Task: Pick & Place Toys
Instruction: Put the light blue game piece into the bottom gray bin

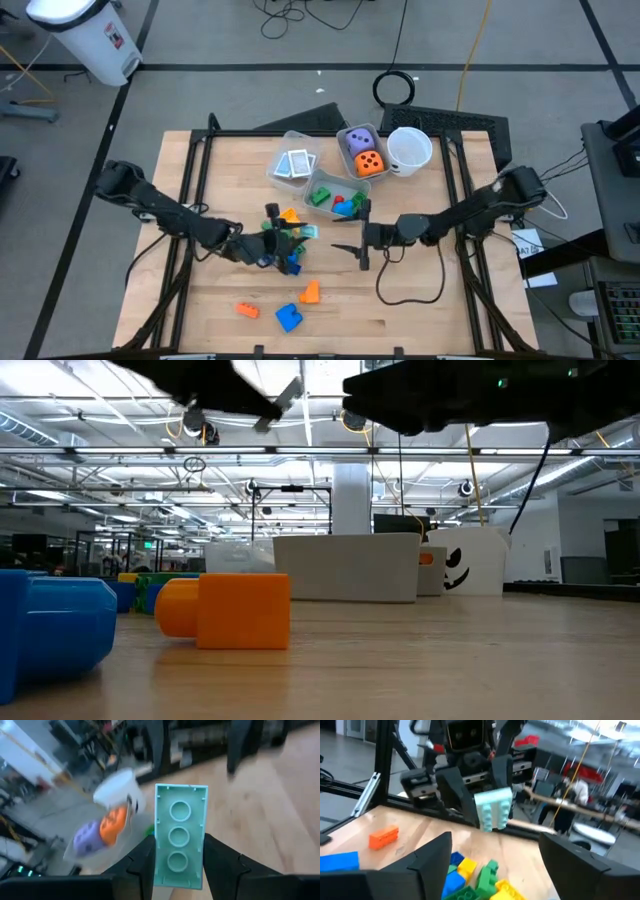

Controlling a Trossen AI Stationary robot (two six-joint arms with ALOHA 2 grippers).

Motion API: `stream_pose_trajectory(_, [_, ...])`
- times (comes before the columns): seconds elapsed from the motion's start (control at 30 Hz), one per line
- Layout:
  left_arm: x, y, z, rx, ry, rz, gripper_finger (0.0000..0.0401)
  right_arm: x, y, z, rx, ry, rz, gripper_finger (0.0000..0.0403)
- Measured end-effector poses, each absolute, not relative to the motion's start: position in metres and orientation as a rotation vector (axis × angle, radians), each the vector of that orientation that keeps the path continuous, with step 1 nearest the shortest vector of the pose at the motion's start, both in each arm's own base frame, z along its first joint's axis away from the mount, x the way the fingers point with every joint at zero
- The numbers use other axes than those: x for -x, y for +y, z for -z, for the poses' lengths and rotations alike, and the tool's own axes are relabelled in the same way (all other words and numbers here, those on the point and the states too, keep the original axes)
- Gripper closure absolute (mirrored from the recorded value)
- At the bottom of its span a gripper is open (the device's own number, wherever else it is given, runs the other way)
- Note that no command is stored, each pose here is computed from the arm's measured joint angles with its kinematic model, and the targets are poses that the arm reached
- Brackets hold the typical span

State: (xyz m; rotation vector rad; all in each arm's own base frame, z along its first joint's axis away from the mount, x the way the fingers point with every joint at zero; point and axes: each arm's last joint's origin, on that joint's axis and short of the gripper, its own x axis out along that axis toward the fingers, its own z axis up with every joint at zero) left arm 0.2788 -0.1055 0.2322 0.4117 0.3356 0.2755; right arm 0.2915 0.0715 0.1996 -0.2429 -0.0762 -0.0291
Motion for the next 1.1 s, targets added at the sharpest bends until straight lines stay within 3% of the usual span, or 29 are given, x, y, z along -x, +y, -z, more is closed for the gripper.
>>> stream_pose_trajectory(0.27, [-0.288,-0.110,-0.231,-0.395,0.265,-0.244,0.0266,-0.314,0.078,-0.194,0.311,-0.143,0.042,0.0093])
stream_pose_trajectory(0.57, [-0.288,-0.109,-0.230,-0.358,0.265,-0.223,0.0265,-0.334,0.079,-0.199,0.292,-0.183,-0.013,0.0112])
stream_pose_trajectory(0.73, [-0.288,-0.109,-0.231,-0.343,0.260,-0.222,0.0265,-0.334,0.077,-0.199,0.243,-0.181,-0.013,0.0156])
stream_pose_trajectory(1.1, [-0.289,-0.111,-0.231,-0.266,0.251,-0.153,0.0240,-0.335,0.075,-0.198,0.218,-0.170,-0.014,0.0310])
